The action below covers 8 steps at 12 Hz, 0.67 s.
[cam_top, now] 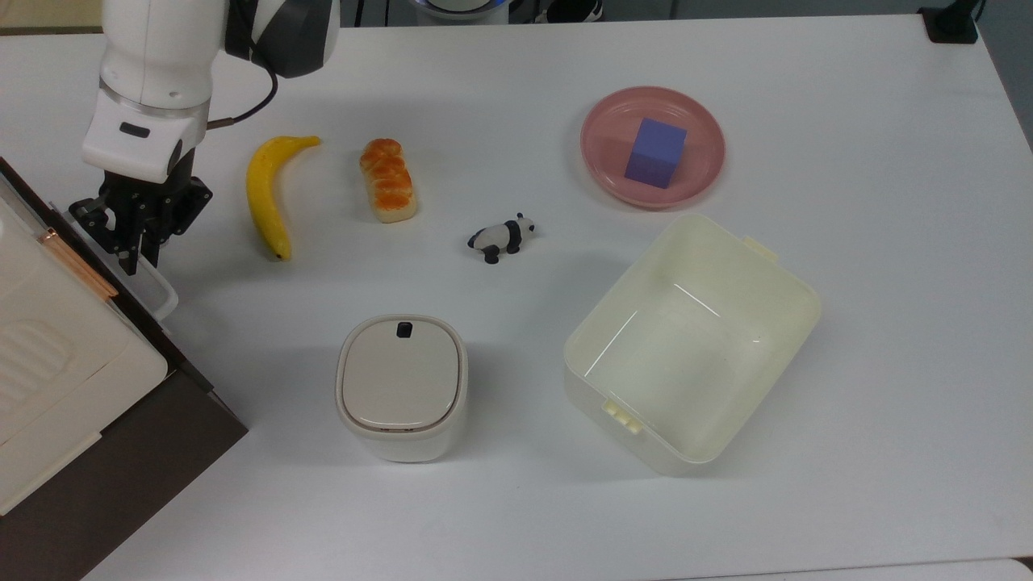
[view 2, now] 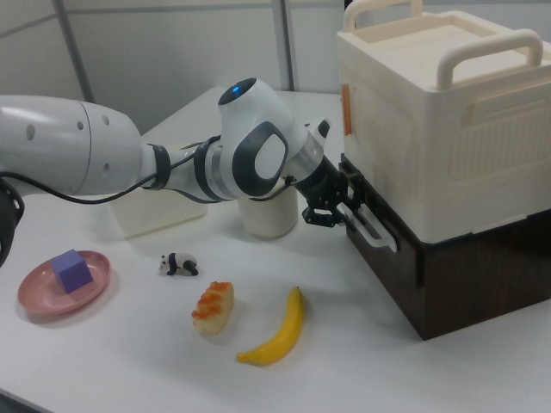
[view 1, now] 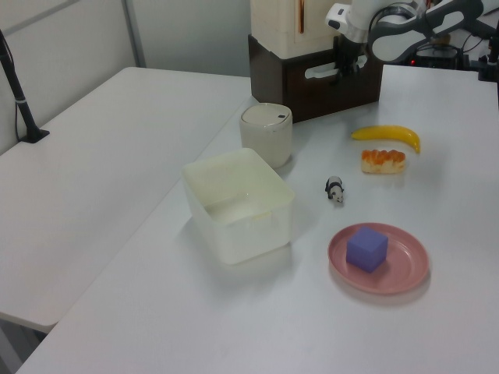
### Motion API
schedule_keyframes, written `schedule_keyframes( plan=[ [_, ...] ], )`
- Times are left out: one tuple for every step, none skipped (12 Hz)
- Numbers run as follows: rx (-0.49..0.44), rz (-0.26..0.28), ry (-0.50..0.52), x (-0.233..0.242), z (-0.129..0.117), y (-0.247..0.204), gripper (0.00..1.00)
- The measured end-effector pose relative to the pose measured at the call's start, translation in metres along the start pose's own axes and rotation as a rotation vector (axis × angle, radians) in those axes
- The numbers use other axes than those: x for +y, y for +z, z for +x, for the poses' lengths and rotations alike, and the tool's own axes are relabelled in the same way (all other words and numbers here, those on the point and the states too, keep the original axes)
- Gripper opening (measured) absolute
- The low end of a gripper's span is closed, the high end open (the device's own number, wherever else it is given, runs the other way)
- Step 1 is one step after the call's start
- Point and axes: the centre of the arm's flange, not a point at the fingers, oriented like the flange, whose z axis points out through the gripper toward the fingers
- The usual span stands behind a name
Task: Slide the drawer open
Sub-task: 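Hook the gripper onto the white drawer handle, then pull the drawer handle outward away from the box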
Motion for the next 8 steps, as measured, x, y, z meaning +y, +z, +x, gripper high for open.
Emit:
schedule_keyframes(
  plan=[
    [0.0, 0.0, -0.001, -0.0002, 0.0001, 0.0005, 0.19],
    [-0.001, -0.001, -0.014, -0.0004, 0.0005, 0.0004, 0.14],
    [-0.001, -0.001, -0.015, -0.0005, 0.0006, 0.0004, 0.14],
    [-0.001, -0.001, -0.016, -0.0005, 0.0006, 0.0004, 0.14],
    [-0.001, -0.001, -0.017, -0.0006, 0.0006, 0.0004, 0.14],
    [-0.002, -0.001, -0.018, -0.0007, 0.0007, 0.0005, 0.14],
    [-0.004, -0.002, -0.022, -0.0011, 0.001, 0.0004, 0.14],
    [-0.004, -0.003, -0.026, -0.002, 0.0016, -0.0001, 0.14]
  ],
)
